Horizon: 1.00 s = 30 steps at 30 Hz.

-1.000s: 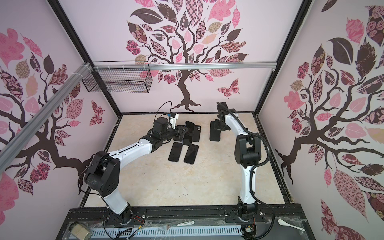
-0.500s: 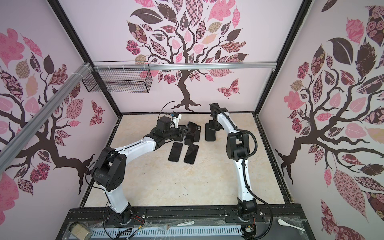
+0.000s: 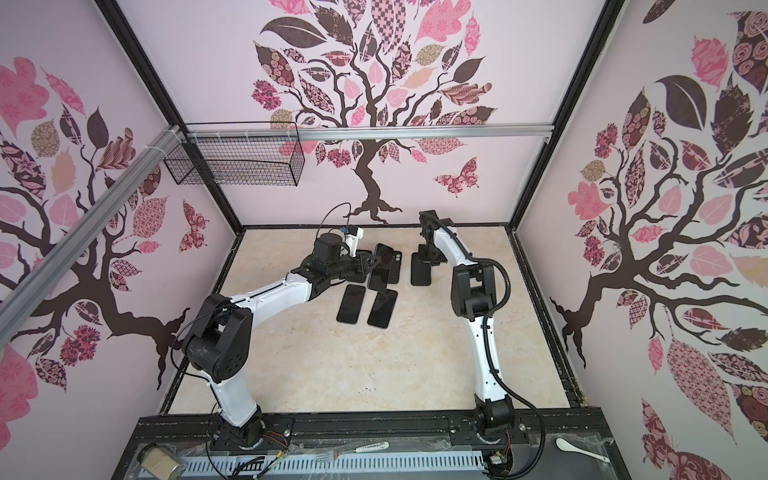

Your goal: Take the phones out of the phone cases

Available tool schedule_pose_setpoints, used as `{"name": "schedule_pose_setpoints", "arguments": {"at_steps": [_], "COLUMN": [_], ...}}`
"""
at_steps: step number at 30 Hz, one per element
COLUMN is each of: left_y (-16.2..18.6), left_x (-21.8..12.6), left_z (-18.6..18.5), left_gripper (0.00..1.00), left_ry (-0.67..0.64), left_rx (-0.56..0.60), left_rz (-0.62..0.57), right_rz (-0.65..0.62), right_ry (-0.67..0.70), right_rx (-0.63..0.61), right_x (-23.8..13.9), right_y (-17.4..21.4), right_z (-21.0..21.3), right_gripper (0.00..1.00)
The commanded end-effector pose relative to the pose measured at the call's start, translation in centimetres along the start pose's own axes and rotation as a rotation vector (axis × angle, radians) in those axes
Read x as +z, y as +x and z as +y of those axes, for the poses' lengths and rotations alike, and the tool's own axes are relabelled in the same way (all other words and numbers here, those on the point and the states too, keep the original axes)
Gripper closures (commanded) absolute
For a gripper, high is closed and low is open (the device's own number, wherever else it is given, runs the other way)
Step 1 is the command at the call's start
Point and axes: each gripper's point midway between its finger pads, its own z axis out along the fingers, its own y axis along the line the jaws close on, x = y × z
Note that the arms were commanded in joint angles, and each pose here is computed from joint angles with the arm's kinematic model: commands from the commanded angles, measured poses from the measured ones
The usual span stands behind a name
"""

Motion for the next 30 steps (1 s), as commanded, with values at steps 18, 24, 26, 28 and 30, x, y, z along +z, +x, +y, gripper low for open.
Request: {"name": "schedule_pose_setpoints", "arguments": {"at_steps": [18,24,26,28,30], "left_y": [0.4,2.3,2.6,2.9,3.2], "left_x": [-10.4,-14.6,-15.9,-16.9,-17.7], "left_z": [-7.4,-8.5,-8.9,-9.2,-9.4], "left_gripper": [1.0,1.0,1.0,1.0,1.0], "left_ry": [0.114,0.148,0.177,0.203,0.227], "left_rx": [0.013,-0.066,-0.097,-0.125,-0.153], "left_rz": [-0.175,-0.241,-0.271,-0.295,-0.314], "right_rz": [-0.288,-0.345,-0.368,-0.418,-0.504], "right_ry": [-0.338,-0.573,-0.694,-0.834,-0.963], "right_rx": [0.187,0.146,0.118,0.094,0.09], "right_x": [-17.5,-22.2,-24.2,-26.6,-28.9], "right_y": [5.1,11.0,12.8,14.4,15.5], "right_z": [1.0,4.0,5.5,6.7,7.1], "right_gripper": [0.44,0.41,0.38,0.34,0.24]}}
